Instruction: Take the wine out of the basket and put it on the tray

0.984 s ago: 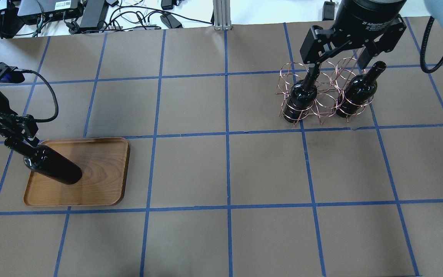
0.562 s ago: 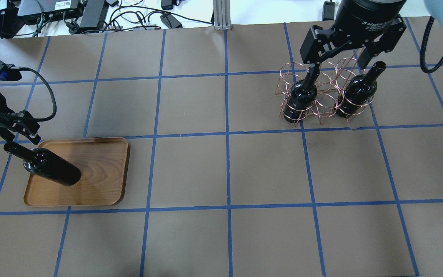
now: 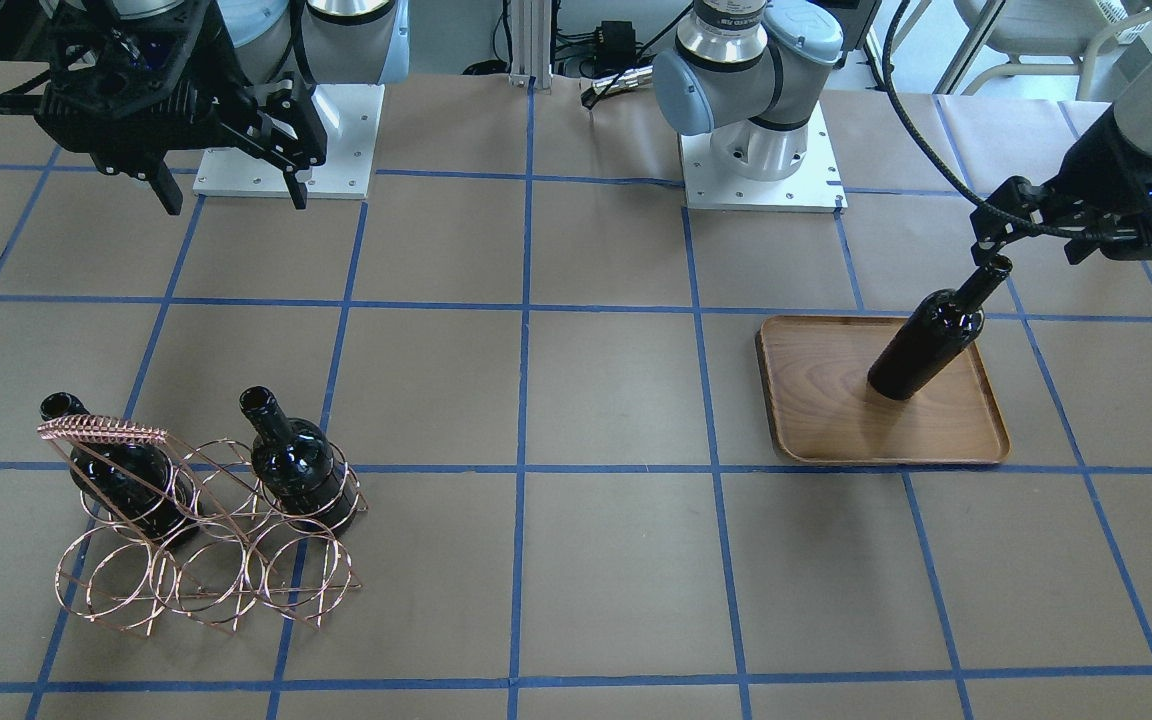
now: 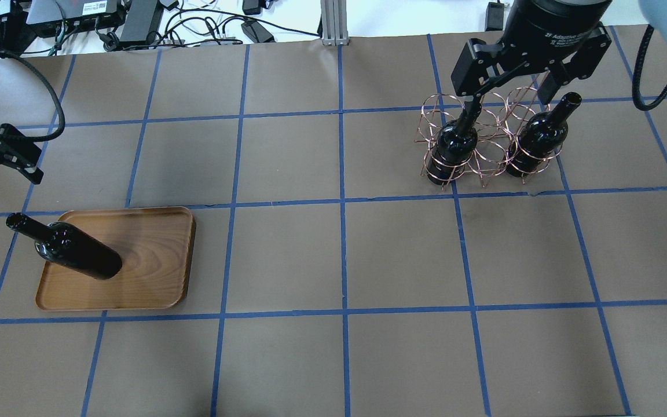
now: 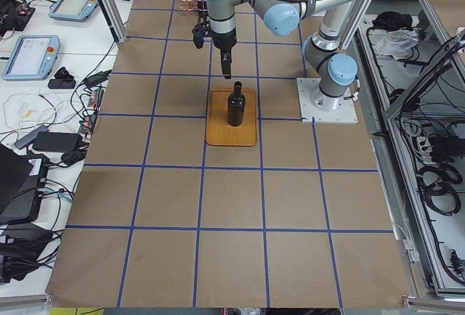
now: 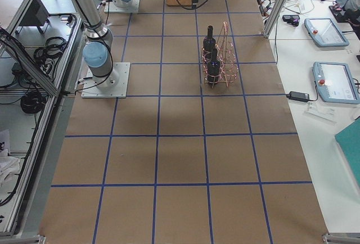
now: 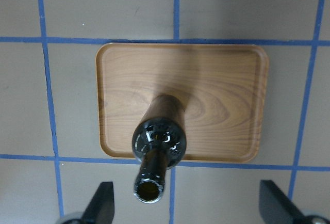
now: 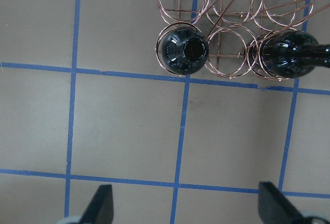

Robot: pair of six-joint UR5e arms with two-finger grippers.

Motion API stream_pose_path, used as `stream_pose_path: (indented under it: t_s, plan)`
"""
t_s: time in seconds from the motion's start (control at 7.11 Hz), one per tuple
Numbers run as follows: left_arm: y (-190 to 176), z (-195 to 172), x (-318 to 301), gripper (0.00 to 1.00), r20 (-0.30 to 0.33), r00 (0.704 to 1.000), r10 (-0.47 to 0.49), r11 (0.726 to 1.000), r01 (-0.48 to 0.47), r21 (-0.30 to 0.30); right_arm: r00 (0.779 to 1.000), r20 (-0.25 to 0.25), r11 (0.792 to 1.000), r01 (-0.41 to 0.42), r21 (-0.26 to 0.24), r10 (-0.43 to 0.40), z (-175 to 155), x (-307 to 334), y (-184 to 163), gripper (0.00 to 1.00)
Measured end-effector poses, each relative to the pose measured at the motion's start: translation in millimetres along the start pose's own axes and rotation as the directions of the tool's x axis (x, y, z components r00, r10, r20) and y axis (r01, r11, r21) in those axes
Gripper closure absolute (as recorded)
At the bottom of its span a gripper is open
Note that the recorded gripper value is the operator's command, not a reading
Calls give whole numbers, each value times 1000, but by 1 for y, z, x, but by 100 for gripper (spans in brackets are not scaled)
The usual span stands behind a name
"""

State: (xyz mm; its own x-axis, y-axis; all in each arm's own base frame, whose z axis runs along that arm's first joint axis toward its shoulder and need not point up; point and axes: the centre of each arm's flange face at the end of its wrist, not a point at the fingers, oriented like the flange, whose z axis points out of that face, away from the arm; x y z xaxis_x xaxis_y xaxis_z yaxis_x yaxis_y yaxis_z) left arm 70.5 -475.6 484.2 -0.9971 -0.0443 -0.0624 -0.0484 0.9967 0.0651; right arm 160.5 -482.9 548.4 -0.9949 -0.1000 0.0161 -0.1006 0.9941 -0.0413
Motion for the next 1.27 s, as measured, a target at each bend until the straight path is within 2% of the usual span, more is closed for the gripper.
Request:
stream_pose_path:
  t_s: [0.14, 0.42, 0.7, 0.98, 1.27]
  plan:
    - [2, -19, 34, 0, 7, 1000, -18, 1000, 18, 25, 1000, 0, 1000, 0, 0, 0, 0, 0, 0, 0]
    - [11, -37, 113, 0, 12, 1000, 4, 998, -4, 61, 1000, 3, 1000, 0, 0, 0, 0, 0, 0, 0]
    - [26, -44, 172, 0, 11, 997, 72, 994, -72, 80, 1000, 2, 1000, -1, 0, 1, 0, 0, 0, 0]
    - [33, -46, 190, 0, 11, 993, 115, 989, -116, 87, 1000, 2, 1000, -2, 0, 2, 0, 0, 0, 0]
    - [32, -44, 195, 0, -33, 992, 125, 989, -121, 87, 1000, 2, 1000, -2, 0, 2, 0, 0, 0, 0]
